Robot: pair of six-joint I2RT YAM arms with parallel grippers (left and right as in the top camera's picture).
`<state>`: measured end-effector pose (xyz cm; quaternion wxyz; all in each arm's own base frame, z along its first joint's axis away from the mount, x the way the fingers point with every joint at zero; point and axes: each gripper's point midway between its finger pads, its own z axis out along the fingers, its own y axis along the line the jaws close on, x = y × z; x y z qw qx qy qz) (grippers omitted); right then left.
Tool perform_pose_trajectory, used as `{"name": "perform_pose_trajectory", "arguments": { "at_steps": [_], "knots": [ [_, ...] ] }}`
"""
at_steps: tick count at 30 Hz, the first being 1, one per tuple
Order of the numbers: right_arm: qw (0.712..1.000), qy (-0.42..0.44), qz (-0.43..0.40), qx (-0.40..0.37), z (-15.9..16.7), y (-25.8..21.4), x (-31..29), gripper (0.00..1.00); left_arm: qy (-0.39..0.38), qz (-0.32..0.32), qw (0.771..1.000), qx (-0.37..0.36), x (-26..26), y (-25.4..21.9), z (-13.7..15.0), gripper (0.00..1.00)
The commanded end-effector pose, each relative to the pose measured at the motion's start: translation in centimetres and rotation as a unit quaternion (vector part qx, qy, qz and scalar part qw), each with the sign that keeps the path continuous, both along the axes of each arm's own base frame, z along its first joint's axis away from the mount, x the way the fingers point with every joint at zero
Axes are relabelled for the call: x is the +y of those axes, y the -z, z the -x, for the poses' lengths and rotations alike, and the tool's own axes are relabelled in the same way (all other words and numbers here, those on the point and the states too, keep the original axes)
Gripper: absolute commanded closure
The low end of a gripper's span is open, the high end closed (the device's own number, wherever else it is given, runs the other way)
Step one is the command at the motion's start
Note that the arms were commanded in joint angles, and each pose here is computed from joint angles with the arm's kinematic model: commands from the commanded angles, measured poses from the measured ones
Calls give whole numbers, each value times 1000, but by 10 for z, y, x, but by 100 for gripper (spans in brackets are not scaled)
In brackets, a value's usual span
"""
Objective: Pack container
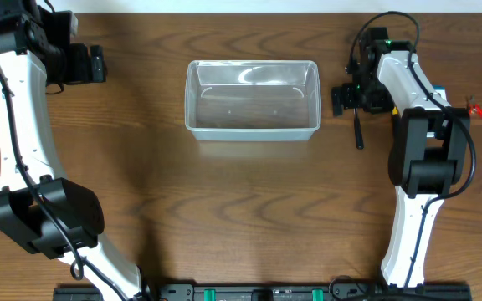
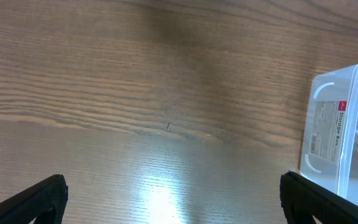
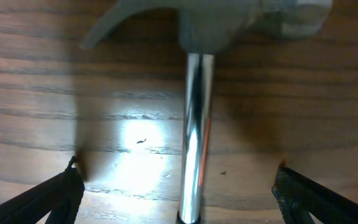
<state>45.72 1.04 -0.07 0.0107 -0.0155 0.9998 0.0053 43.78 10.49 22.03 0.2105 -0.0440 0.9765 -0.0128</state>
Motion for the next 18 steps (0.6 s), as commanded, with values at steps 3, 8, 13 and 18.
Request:
{"name": "perform_pose_trajectory", "arguments": {
  "at_steps": [3,8,13,18],
  "knots": [
    [1000,-4,7,7,-1,8,-5,1,-1,-5,1000,1,3,-1,2,2],
    [1000,-7,7,0,-4,8,-5,1,-1,-5,1000,1,3,-1,2,2],
    [1000,-11,7,-14,-12,8,-5,1,-1,-5,1000,1,3,-1,2,2],
    [1000,-11,7,-19,-14,8,-5,1,-1,-5,1000,1,3,-1,2,2]
  ]
}}
